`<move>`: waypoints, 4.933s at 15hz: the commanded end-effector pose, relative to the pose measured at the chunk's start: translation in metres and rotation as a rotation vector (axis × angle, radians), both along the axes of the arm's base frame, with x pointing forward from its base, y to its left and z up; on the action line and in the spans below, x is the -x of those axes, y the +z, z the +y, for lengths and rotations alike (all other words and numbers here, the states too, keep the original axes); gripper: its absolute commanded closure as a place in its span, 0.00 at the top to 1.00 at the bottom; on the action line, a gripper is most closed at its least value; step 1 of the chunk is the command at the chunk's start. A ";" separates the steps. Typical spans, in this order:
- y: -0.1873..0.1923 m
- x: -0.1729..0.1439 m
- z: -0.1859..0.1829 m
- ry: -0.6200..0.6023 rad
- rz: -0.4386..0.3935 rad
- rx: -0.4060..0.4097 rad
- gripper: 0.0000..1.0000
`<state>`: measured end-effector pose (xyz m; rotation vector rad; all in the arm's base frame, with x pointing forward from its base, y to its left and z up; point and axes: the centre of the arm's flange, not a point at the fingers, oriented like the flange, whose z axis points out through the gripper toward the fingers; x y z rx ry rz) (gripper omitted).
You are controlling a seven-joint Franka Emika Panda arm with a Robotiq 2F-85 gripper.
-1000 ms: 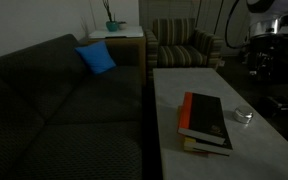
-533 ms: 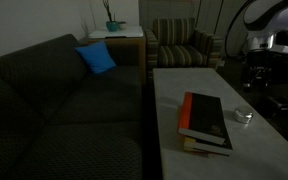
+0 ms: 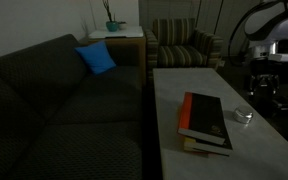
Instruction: Put the lid of the silver thing on the table
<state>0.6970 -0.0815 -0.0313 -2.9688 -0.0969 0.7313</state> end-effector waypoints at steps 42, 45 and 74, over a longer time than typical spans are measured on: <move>-0.091 -0.025 -0.049 -0.398 -0.558 0.096 1.00; -0.108 -0.028 -0.051 -0.408 -0.553 0.085 1.00; -0.081 0.027 -0.031 -0.322 -0.496 0.040 1.00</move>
